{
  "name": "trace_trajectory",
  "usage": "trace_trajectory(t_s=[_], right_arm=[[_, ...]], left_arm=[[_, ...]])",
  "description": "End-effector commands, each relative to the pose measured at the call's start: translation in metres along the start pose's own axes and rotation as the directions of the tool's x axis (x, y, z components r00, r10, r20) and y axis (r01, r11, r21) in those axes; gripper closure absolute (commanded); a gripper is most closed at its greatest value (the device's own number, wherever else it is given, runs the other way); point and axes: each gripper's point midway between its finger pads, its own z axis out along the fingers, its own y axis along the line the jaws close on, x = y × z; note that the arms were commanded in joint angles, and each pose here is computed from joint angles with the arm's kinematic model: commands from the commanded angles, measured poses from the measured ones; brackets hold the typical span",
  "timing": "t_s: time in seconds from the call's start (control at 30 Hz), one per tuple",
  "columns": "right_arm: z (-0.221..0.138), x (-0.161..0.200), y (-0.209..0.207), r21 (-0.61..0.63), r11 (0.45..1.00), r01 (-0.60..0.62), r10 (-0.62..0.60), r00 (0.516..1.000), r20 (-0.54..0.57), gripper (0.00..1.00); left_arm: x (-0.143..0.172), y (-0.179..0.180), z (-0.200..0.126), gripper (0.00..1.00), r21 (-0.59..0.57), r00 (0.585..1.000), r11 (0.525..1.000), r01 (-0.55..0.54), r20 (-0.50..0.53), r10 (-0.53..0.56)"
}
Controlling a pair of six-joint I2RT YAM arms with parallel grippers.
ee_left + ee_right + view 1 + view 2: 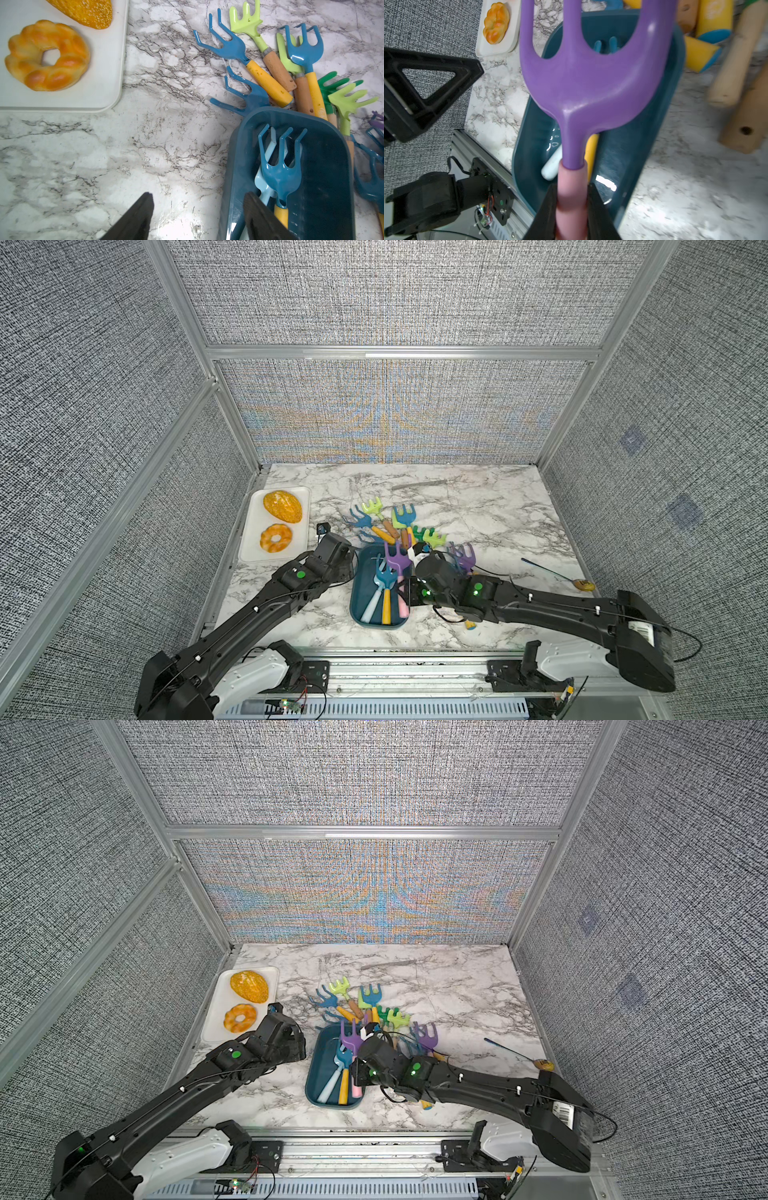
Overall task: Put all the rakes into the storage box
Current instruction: Place the rake in the storage box.
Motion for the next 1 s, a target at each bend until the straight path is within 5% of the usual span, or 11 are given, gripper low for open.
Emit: trace_trajectory(t_s=[0.0, 0.53, 0.87, 0.97], right_arm=[[0.009, -0.003, 0.024, -0.080, 0.994, -0.075, 0.076, 0.997, 0.009, 0.91], [0.059, 0.010, 0.036, -0.097, 0.981, -0.165, 0.162, 0.986, -0.035, 0.89], [0.065, 0.002, 0.032, -0.076, 0.987, -0.141, 0.141, 0.990, -0.012, 0.45], [0.057, -0.004, 0.031, -0.066, 0.991, -0.118, 0.119, 0.993, 0.013, 0.44]], left_arm=[[-0.003, 0.006, -0.003, 0.26, -0.013, 0.999, 1.000, 0.016, 0.035, -0.015], [0.005, 0.003, -0.005, 0.26, 0.038, 0.999, 0.999, 0.029, 0.028, -0.030], [0.012, -0.009, -0.009, 0.25, 0.108, 1.000, 0.994, 0.012, -0.024, -0.009], [0.016, -0.013, -0.010, 0.25, 0.132, 0.999, 0.991, 0.014, -0.042, -0.008]])
